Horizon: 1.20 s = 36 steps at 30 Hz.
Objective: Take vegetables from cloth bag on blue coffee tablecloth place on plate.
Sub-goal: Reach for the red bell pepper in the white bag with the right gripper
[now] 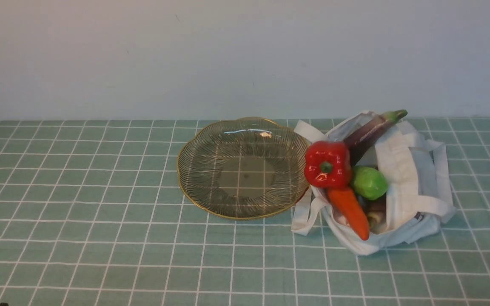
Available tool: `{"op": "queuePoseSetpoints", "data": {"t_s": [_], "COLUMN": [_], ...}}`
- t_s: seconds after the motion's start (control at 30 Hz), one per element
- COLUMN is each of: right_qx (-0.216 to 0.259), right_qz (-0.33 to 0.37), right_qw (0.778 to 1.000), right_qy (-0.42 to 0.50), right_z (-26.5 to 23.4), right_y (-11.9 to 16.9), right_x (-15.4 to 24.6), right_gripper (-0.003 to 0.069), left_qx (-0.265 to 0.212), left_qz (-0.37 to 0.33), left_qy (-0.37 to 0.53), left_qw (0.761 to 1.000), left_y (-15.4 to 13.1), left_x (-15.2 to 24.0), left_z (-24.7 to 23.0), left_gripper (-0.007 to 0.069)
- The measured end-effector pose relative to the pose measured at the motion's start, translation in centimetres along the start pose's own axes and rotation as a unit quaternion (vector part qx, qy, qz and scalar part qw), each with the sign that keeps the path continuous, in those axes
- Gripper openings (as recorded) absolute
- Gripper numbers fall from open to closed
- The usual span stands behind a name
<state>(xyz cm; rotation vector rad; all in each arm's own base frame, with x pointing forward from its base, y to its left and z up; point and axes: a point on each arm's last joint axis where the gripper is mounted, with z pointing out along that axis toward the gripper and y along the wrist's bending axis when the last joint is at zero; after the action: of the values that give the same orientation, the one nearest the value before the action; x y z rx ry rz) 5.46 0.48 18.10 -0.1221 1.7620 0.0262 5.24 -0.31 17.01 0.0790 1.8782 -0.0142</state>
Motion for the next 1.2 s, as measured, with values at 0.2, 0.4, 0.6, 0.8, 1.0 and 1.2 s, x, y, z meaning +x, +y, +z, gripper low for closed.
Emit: {"op": "queuePoseSetpoints", "data": {"t_s": [0.2,0.4,0.6,0.8,1.0,1.2], "right_qx": [0.0,-0.017,-0.067,-0.079,-0.075,-0.058], "right_qz": [0.0,0.102,0.406,0.475,0.496,0.417], "right_qw": [1.0,0.995,0.911,0.875,0.862,0.895], "right_qy": [0.0,-0.007,-0.041,-0.047,-0.074,-0.148], "right_z": [0.0,0.0,-0.1,-0.1,-0.2,-0.9], "right_y": [0.0,0.3,0.8,0.9,0.5,-0.2], "right_x": [0.0,-0.1,-1.1,-1.4,-1.8,-4.0], "right_gripper": [-0.0016,-0.0016,-0.0016,-0.0016,-0.0016,-0.0016], "left_qx": [0.0,0.0,0.0,0.0,0.0,0.0], "left_qz": [0.0,0.0,0.0,0.0,0.0,0.0], "left_qy": [0.0,0.0,0.0,0.0,0.0,0.0], "left_qw": [1.0,1.0,1.0,1.0,1.0,1.0], "left_y": [0.0,0.0,0.0,0.0,0.0,0.0], "left_x": [0.0,0.0,0.0,0.0,0.0,0.0], "left_z": [0.0,0.0,0.0,0.0,0.0,0.0], "left_gripper": [-0.0005,-0.0005,-0.0005,-0.0005,-0.0005,-0.0005]}}
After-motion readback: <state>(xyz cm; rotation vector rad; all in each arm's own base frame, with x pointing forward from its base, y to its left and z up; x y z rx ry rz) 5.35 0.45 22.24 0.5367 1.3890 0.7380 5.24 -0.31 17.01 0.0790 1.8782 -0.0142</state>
